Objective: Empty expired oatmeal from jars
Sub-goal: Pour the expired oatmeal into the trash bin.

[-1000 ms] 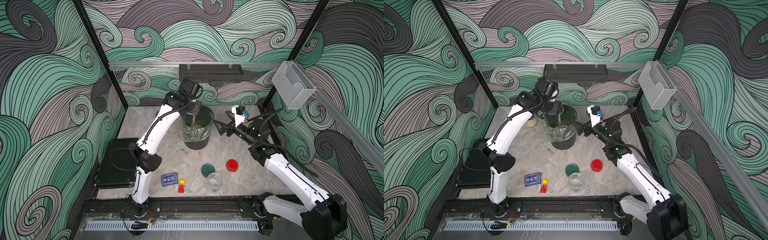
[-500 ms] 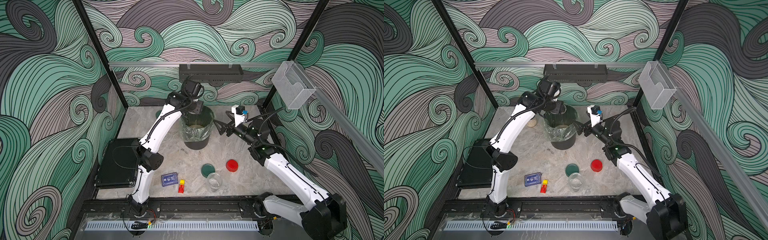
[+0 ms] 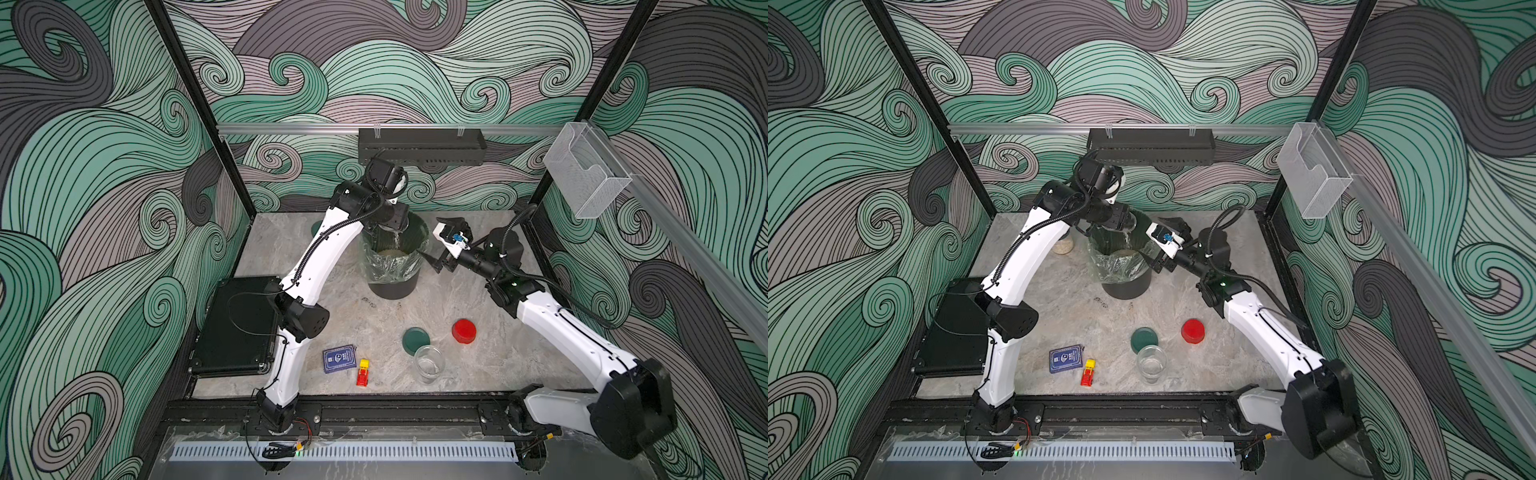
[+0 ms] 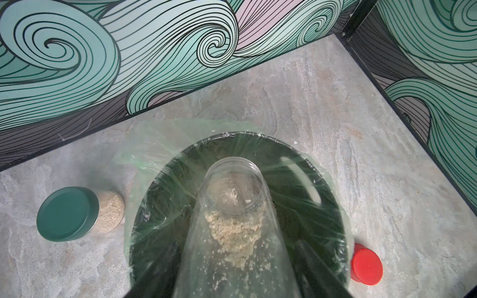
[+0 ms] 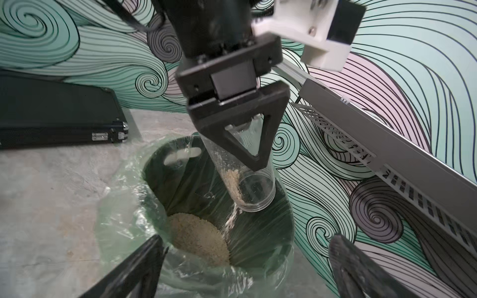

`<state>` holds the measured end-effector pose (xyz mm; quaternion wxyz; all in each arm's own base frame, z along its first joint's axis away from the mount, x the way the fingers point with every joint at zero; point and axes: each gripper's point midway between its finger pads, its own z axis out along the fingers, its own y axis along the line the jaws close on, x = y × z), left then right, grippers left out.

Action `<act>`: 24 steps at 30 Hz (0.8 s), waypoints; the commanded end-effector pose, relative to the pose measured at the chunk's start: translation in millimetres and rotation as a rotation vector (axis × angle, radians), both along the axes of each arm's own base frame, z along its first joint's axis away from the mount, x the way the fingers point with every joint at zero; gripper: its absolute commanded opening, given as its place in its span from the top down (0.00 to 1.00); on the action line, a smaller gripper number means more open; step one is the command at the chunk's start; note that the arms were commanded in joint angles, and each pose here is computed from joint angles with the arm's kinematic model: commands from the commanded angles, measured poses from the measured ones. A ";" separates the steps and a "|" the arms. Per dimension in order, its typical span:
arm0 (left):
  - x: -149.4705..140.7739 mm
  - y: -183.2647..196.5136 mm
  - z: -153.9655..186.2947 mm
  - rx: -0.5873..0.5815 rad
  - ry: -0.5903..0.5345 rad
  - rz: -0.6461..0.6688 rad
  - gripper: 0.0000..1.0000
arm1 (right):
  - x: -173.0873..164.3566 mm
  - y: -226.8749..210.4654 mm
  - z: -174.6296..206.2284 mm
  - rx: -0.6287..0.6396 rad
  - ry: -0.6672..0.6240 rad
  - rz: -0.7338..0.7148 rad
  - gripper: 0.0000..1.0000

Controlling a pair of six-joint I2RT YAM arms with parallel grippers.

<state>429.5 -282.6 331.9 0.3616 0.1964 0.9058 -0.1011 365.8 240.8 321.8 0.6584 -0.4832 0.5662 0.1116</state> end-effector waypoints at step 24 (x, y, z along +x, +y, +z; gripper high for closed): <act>-36.7 -1.4 48.6 -0.155 -0.016 -0.092 1.00 | 42.0 76.6 34.2 0.064 -0.126 0.205 0.05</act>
